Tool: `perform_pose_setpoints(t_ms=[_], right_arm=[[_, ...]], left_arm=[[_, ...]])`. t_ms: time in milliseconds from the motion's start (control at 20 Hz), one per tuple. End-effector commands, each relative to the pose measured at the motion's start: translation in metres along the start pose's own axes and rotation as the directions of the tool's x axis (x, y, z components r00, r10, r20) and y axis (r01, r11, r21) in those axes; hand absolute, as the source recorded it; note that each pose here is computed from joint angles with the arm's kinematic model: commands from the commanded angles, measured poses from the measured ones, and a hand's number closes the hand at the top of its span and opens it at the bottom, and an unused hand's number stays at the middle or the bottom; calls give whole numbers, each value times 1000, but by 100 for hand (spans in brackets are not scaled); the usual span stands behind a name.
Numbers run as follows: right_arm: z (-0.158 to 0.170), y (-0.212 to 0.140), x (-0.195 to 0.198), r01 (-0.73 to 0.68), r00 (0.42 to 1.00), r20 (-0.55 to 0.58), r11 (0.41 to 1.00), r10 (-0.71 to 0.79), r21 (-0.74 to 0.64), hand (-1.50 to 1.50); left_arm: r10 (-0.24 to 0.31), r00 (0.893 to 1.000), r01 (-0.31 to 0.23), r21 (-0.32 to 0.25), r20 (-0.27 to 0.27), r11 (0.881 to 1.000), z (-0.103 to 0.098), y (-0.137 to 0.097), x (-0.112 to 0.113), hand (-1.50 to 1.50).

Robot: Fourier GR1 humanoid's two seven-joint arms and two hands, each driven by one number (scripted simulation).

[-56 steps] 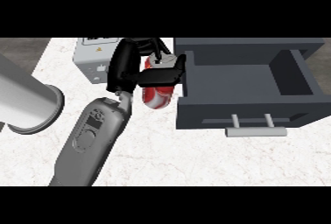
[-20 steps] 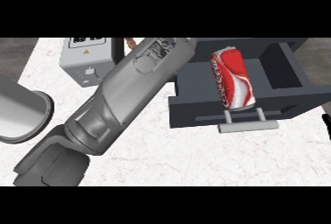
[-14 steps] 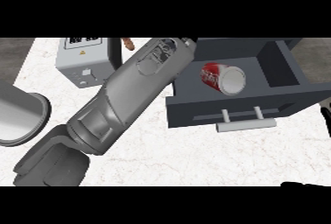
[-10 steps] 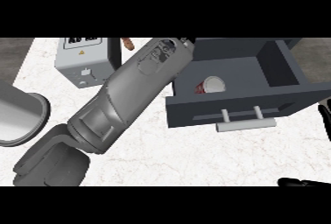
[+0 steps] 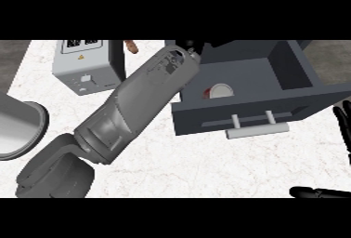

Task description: Pick up the can, place it into the drawer and close the drawer

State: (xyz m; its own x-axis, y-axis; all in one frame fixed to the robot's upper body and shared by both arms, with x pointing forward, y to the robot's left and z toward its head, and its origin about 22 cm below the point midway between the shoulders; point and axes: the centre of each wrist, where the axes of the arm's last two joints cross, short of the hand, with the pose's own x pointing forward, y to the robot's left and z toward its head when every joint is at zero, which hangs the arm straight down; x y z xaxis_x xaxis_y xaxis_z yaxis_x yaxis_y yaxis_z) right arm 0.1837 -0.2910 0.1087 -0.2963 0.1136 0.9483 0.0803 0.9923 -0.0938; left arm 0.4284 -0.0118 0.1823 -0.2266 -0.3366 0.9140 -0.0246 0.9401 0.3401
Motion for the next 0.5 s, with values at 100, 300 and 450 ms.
perform_pose_setpoints(t_ms=[100,300,450], right_arm=[[-3,-5,-1,-19,1000,-1,1000,19,5,-150],[0,-1,3,-5,1000,-8,1000,6,12,-150],[-2,-7,5,-12,1000,21,1000,11,22,-150]], left_arm=[[-17,999,19,64,-29,998,2,0,-13,-150],[-15,999,18,78,-45,997,-1,3,-15,-150],[-14,1000,16,114,-19,993,4,0,-20,-150]])
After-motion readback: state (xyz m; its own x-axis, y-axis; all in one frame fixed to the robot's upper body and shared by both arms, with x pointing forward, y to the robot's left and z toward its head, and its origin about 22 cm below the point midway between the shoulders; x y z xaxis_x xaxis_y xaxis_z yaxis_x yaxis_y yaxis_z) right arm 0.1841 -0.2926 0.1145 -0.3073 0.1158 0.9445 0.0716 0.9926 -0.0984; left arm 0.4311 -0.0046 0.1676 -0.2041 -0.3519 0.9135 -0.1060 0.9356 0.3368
